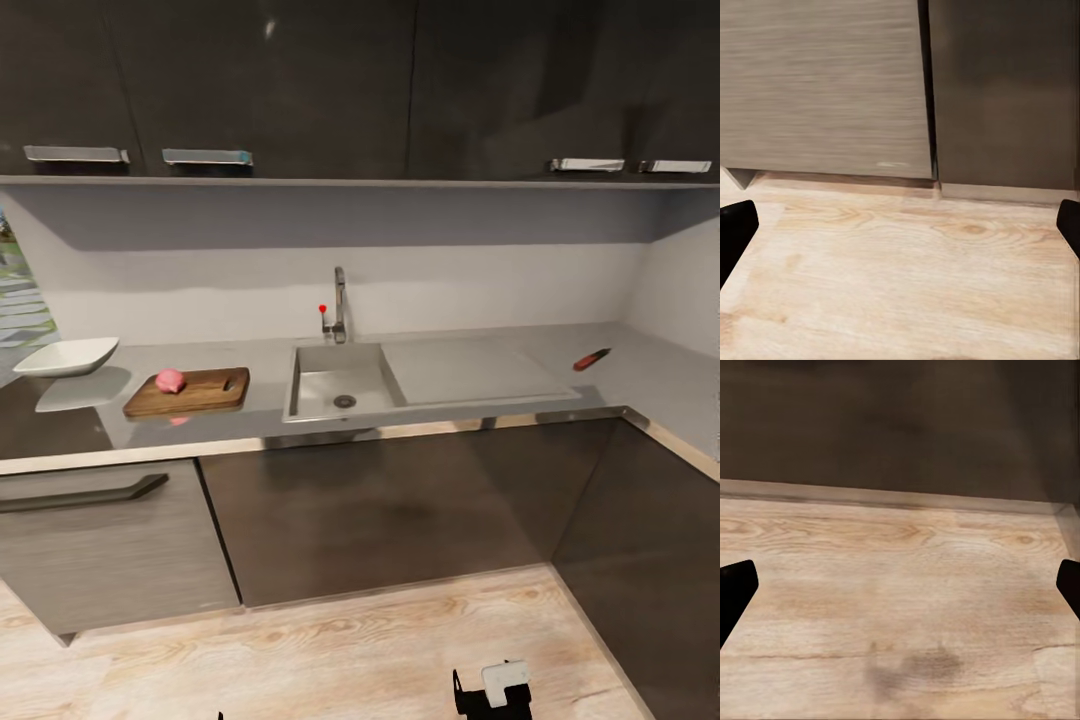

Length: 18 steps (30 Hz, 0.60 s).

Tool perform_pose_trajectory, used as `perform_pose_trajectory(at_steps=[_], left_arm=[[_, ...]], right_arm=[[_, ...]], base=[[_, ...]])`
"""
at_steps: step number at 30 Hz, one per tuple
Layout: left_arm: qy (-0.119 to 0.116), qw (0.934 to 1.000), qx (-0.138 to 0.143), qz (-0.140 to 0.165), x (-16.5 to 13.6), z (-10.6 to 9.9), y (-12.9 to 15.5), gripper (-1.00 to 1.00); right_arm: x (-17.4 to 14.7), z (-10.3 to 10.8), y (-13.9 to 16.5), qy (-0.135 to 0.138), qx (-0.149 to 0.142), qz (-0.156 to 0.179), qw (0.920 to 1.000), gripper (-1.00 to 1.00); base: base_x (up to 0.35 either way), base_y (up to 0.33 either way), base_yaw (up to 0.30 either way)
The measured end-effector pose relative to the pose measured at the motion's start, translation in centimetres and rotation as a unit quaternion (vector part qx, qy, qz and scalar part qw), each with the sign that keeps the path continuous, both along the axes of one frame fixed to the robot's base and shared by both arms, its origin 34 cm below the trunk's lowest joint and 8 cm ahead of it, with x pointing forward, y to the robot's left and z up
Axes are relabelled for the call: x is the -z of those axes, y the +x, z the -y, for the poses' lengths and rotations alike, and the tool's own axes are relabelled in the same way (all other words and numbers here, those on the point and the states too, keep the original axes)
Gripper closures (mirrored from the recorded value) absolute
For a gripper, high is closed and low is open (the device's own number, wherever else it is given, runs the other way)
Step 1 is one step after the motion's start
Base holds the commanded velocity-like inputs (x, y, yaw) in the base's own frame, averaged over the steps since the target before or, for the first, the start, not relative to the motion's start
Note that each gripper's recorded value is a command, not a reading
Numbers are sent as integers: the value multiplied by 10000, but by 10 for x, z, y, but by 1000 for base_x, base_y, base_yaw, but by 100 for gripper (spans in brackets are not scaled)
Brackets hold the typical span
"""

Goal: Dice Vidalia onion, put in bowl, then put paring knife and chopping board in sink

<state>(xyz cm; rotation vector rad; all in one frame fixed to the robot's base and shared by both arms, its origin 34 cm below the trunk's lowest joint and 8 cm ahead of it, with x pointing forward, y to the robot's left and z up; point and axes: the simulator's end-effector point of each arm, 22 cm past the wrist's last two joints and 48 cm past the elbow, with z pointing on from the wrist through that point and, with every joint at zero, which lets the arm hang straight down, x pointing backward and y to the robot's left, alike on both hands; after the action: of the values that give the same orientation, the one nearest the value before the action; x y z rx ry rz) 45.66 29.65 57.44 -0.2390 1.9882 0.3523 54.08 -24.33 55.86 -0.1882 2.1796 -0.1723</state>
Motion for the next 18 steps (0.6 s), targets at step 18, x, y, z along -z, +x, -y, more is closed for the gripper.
perform_pose_trajectory(at_steps=[18], left_arm=[[-2,10000,1,-3,0,0,0,-100]], right_arm=[[-291,140,156,-1424,2132,1603,9532,-100]], base=[[21,-93,0]])
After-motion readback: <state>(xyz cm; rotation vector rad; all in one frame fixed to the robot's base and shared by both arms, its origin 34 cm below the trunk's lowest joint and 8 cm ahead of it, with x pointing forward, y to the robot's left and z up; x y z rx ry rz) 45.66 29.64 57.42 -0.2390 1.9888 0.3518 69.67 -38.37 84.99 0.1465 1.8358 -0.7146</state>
